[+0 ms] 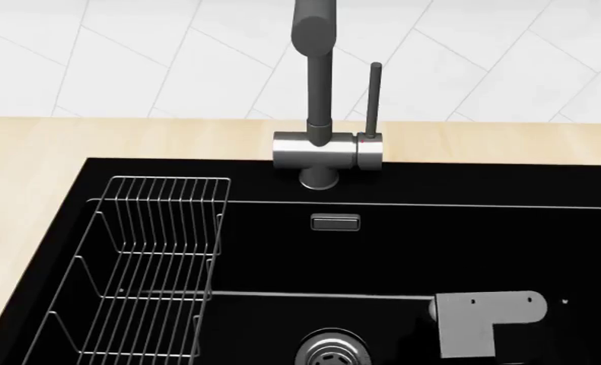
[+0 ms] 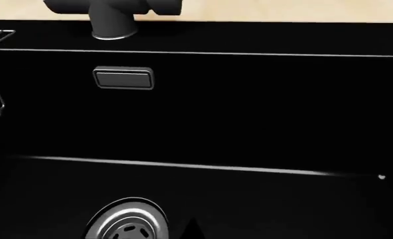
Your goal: There is a mixed pile of frozen fruits and vegetables on the counter. Locate all the frozen vegetables and place the items in a bowl on the counter. Take all the frozen fruits and defrost them in a running sink.
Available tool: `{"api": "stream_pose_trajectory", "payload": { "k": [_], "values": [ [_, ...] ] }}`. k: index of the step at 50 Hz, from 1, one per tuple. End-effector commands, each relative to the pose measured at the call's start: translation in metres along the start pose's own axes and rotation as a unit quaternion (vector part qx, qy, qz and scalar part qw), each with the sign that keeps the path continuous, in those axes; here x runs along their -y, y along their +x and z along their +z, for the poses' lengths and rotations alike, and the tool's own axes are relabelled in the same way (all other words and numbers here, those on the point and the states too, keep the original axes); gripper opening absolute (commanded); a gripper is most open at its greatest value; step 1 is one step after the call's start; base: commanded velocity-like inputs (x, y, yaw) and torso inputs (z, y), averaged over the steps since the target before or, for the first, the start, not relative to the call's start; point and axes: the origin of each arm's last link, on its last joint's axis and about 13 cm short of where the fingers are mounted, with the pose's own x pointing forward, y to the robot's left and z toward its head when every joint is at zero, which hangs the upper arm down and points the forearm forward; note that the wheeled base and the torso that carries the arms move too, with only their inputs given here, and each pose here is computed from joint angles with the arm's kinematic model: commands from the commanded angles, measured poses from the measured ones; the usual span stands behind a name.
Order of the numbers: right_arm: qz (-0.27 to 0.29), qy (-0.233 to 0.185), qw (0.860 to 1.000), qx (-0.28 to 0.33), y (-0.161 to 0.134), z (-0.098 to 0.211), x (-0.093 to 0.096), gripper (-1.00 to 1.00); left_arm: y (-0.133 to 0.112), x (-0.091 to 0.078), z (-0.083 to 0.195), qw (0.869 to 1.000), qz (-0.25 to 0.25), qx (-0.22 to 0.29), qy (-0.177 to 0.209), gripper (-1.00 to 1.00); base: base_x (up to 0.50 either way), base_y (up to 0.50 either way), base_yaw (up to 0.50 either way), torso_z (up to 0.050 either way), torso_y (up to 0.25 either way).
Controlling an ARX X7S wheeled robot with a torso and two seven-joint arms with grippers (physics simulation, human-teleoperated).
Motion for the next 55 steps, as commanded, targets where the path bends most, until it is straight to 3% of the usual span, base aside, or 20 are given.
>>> {"api": "stream_pose_trajectory", "payload": {
  "k": [1,5,6,17,24,33,35,38,47,53,55],
  "values": [
    [0.0,0.025,1.0,-0.008,0.0,-0.002,0.002,-1.0,0.003,0.0,0.001,1.0,0.007,0.012,-0.012,1.0,0.0,0.0,0.0,0.0,0.0],
    [-0.003,0.028,1.0,0.004,-0.005,0.007,0.003,-1.0,0.002,-0.001,0.002,1.0,0.007,0.012,-0.012,1.0,0.0,0.0,0.0,0.0,0.0],
    [-0.003,0.031,0.999,0.009,-0.007,0.01,0.003,1.0,0.002,0.0,0.0,1.0,0.007,0.012,-0.013,1.0,0.0,0.0,0.0,0.0,0.0],
    [0.006,0.01,0.995,0.099,-0.046,0.064,-0.005,1.0,0.0,-0.001,0.002,1.0,0.006,0.013,-0.012,1.0,0.0,0.0,0.0,0.0,0.0],
    [-0.015,-0.015,0.985,0.172,-0.081,0.091,-0.005,1.0,0.001,-0.001,0.003,1.0,0.006,0.013,-0.012,1.0,0.0,0.0,0.0,0.0,0.0],
    [-0.06,-0.023,0.966,0.252,-0.122,0.084,-0.001,1.0,0.001,0.001,0.004,1.0,0.004,0.013,-0.013,1.0,0.0,0.0,0.0,0.0,0.0],
    [-0.079,-0.05,0.962,0.256,-0.129,0.081,-0.001,1.0,0.0,0.001,0.003,1.0,0.003,0.013,-0.012,1.0,0.0,0.0,0.0,0.0,0.0],
    [-0.084,-0.041,0.957,0.273,-0.141,0.081,0.0,1.0,0.0,0.0,0.002,1.0,0.002,0.011,-0.01,1.0,0.0,0.0,0.0,0.0,0.0],
    [-0.115,-0.036,0.947,0.298,-0.152,0.076,0.007,1.0,0.0,0.0,0.004,1.0,0.008,0.014,-0.005,1.0,0.0,0.0,0.0,0.0,0.0],
    [-0.112,-0.032,0.949,0.292,-0.153,0.075,0.007,1.0,-0.007,-0.003,0.008,1.0,0.017,0.02,0.002,1.0,0.0,0.0,0.0,0.0,0.0],
    [-0.112,-0.031,0.95,0.29,-0.152,0.074,0.006,1.0,-0.011,-0.007,0.018,0.998,0.041,0.036,0.009,1.0,0.0,0.0,0.0,0.0,0.0]
  ]
}}
